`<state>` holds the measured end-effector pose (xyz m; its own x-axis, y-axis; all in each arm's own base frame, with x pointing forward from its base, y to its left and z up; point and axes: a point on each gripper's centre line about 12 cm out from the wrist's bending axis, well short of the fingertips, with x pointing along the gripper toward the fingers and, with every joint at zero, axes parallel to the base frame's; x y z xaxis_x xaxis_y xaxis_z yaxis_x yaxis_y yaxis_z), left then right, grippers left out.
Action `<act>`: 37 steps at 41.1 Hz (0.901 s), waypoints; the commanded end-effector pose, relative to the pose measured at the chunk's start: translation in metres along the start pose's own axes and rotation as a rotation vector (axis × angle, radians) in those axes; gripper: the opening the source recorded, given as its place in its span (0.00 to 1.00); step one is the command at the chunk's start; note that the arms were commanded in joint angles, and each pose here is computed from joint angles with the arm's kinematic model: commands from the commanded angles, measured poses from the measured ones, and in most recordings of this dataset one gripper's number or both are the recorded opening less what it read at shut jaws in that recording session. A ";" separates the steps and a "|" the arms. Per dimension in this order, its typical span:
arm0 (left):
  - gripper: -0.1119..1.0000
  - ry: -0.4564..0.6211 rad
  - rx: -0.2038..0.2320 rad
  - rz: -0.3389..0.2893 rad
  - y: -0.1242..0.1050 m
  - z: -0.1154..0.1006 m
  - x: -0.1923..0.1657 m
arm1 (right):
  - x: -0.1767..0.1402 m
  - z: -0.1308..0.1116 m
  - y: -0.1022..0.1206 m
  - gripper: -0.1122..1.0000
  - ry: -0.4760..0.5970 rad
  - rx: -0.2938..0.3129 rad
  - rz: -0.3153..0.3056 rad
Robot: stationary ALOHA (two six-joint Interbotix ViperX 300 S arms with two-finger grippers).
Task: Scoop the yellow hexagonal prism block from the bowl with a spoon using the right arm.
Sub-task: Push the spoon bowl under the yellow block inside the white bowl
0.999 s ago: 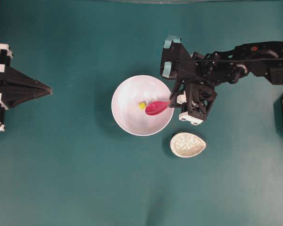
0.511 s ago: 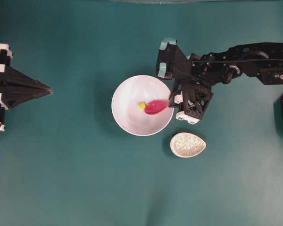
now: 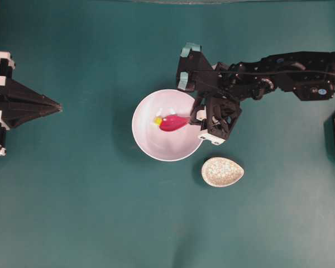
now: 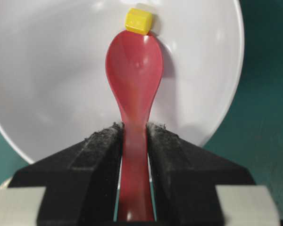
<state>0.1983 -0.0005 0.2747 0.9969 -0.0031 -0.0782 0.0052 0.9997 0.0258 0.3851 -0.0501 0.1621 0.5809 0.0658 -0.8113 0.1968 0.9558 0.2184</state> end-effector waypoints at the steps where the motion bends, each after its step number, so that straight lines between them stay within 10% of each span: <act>1: 0.11 -0.032 0.003 0.000 0.000 0.012 0.002 | -0.007 0.015 0.001 0.33 -0.057 -0.008 -0.003; 37: 0.11 -0.034 0.003 0.000 0.000 0.013 0.002 | 0.004 0.004 0.001 0.33 -0.167 -0.014 -0.047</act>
<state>0.1983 -0.0005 0.2747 0.9969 -0.0031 -0.0782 0.0052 0.9997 0.0258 0.3879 -0.0513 0.1520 0.6648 -0.0171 -0.7469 0.2207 0.9596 0.1745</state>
